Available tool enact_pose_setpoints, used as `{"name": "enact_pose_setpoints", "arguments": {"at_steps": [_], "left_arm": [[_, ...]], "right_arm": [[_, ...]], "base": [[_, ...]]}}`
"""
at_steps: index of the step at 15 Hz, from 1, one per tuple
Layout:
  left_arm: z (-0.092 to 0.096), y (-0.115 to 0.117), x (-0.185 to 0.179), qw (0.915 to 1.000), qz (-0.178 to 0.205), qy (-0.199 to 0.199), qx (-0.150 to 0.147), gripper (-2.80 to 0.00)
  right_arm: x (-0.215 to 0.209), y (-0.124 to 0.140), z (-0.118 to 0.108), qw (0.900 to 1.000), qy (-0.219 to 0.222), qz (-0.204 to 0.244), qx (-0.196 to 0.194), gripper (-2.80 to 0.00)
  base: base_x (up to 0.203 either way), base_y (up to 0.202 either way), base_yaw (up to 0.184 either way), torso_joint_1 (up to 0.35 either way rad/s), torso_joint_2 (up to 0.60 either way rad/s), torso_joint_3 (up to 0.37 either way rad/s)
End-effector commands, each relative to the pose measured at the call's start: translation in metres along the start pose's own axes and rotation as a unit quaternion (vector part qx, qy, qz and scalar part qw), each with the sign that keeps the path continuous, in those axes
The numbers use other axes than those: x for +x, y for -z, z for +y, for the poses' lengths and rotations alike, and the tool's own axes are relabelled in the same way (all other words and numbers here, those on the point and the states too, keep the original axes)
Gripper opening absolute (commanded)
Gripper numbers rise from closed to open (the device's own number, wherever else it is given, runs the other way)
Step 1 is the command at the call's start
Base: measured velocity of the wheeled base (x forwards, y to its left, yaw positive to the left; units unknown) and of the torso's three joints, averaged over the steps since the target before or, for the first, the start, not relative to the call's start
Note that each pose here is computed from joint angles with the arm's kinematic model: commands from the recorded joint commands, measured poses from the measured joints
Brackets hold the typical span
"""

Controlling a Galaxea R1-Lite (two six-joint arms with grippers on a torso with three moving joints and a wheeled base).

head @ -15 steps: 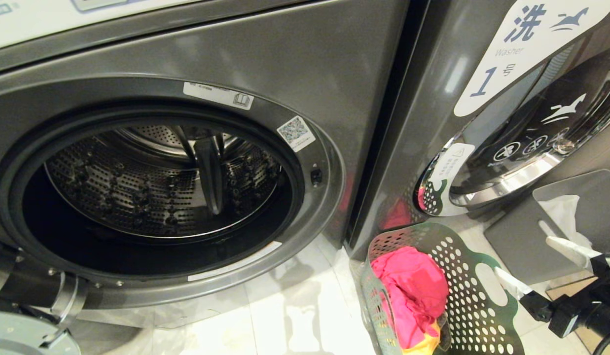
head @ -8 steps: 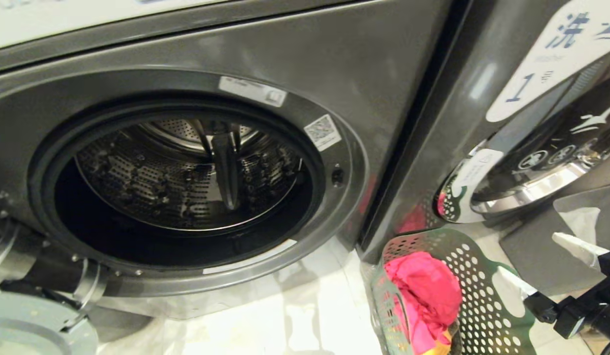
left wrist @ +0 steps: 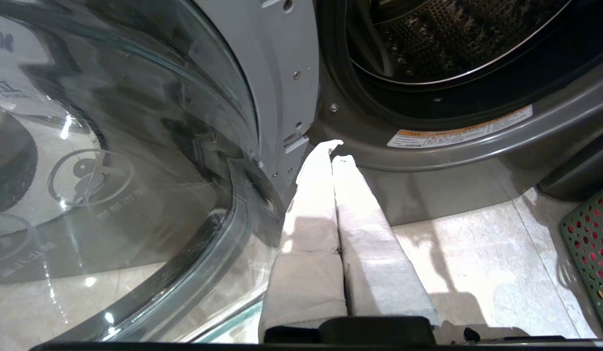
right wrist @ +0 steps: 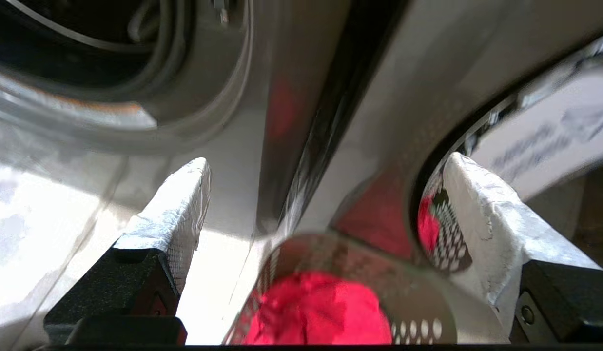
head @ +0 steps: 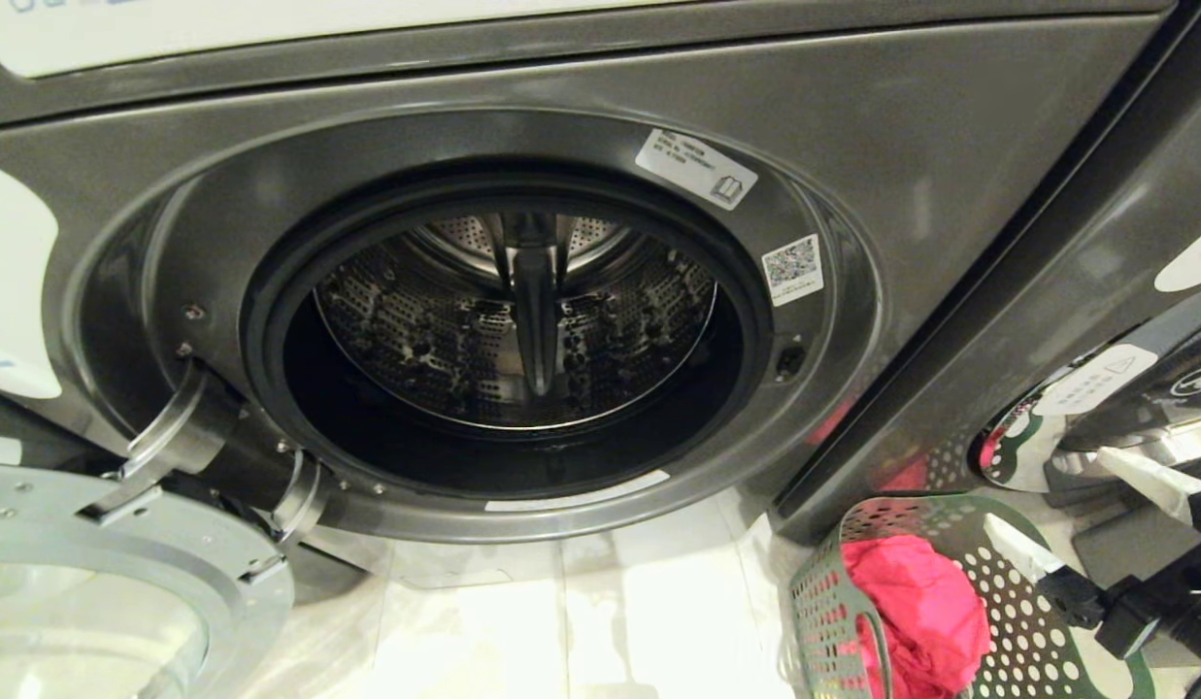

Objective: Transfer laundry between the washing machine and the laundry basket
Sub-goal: Close the washing machine door with the left hand

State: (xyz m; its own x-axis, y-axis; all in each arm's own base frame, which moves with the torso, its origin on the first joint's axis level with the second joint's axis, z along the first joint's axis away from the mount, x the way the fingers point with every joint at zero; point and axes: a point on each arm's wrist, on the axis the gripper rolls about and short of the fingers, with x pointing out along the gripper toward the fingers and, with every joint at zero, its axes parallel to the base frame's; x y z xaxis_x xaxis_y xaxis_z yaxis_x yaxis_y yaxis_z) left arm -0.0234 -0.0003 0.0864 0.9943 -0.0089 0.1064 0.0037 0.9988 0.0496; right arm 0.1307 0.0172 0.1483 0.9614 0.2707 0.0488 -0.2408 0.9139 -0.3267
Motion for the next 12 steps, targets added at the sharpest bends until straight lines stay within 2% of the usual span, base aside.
{"name": "enact_pose_setpoints", "arguments": {"at_steps": [1, 3, 5, 8, 9, 12], "left_arm": [[-0.001, 0.011, 0.002, 0.9998, 0.020, 0.001, 0.000, -2.80], [-0.001, 0.011, 0.002, 0.9998, 0.020, 0.001, 0.000, -2.80], [-0.001, 0.011, 0.002, 0.9998, 0.020, 0.001, 0.000, -2.80], [-0.001, 0.011, 0.002, 0.9998, 0.020, 0.001, 0.000, -2.80], [-0.001, 0.011, 0.002, 0.9998, 0.020, 0.001, -0.001, -2.80], [-0.001, 0.011, 0.002, 0.9998, 0.020, 0.001, 0.000, -2.80]], "right_arm": [[-0.001, -0.005, -0.001, 1.000, 0.001, -0.020, -0.004, 0.00], [-0.004, -0.012, -0.001, 0.999, -0.006, -0.052, -0.005, 0.00], [-0.014, -0.020, -0.002, 0.997, 0.005, -0.077, -0.009, 0.00], [-0.045, -0.025, 0.000, 0.996, 0.036, -0.080, 0.000, 0.00], [-0.056, -0.022, 0.002, 0.997, 0.050, -0.065, 0.013, 0.00], [-0.088, 0.004, 0.014, 0.995, 0.073, 0.038, 0.060, 0.00]], "base": [[0.000, 0.000, 0.000, 0.000, 0.00, 0.000], [0.000, 0.000, 0.000, 0.000, 0.00, 0.000], [0.000, 0.000, 0.000, 0.000, 0.00, 0.000], [0.000, 0.000, 0.000, 0.000, 0.00, 0.000], [0.000, 0.000, 0.000, 0.000, 0.00, 0.000], [0.000, 0.000, 0.000, 0.000, 0.00, 0.000]]}}
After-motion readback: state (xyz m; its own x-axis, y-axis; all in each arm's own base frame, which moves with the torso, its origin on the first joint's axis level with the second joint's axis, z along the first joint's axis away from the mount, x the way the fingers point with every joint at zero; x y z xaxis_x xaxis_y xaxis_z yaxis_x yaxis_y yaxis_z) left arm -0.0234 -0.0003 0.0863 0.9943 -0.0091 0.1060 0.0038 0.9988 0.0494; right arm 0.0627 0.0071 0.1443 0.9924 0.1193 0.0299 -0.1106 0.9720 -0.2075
